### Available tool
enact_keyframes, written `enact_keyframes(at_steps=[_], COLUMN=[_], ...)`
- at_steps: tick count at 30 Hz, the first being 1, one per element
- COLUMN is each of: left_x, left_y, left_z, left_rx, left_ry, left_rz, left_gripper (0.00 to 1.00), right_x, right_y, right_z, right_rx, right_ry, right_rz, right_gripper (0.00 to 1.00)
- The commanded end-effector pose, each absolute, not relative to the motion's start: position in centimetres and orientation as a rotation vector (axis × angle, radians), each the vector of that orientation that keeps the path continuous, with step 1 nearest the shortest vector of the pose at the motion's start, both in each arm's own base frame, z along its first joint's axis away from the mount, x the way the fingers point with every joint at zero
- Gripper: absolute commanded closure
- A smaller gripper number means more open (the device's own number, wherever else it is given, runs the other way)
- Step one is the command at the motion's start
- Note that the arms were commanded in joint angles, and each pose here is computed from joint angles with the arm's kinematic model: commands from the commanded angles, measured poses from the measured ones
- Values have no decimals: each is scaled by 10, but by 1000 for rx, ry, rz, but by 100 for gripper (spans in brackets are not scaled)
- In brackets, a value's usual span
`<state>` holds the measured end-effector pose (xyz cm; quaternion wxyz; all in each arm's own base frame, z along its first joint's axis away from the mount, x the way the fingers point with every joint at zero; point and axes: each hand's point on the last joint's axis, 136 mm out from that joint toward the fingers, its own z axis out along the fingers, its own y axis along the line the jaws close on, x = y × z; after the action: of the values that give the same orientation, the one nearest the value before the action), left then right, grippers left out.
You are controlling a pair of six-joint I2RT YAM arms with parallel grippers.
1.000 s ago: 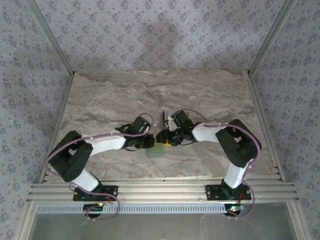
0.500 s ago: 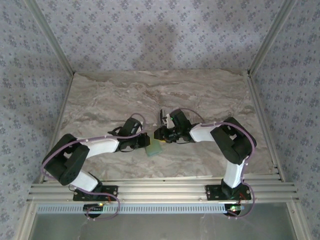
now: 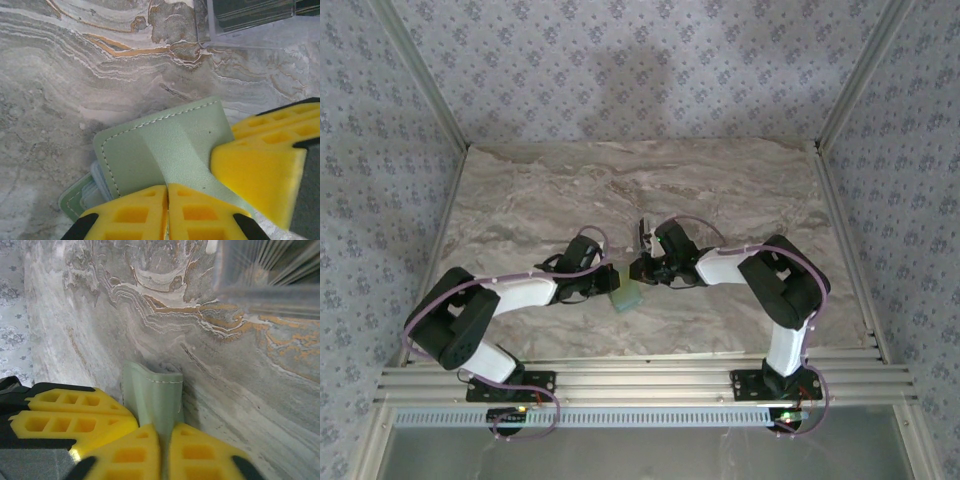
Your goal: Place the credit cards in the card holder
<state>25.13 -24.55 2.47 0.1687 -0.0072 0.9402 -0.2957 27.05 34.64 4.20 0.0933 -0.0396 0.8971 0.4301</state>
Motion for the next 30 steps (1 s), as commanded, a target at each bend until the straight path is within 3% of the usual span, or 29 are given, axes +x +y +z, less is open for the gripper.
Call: enact_keyframes(at_steps=[1, 5, 10, 19, 25, 30], left_x=[209, 214, 220, 221, 217, 214], left_y=[-213, -212, -192, -175, -170, -161], left_z=[-26, -5, 18, 28, 34, 43], left_rx=[-56, -15, -33, -89, -116, -137], left_ry=[2908, 2866, 2810, 2791, 2779, 2757], left_rz=[-641, -638, -549, -508, -511, -492], left_gripper=[89, 79, 63, 59, 59, 58], right_x=[218, 227, 231, 218, 224, 224], right_y=[375, 346, 260, 138, 136, 168], right_z=[66, 88, 97, 133, 156, 128], right_rx=[-302, -278, -155, -29, -114, -221], right_ry=[2703, 2658, 2766, 2679, 2552, 2562], right_rz=[1493, 1383, 836, -93, -434, -591], right_gripper=[100, 100, 100, 100, 100, 100])
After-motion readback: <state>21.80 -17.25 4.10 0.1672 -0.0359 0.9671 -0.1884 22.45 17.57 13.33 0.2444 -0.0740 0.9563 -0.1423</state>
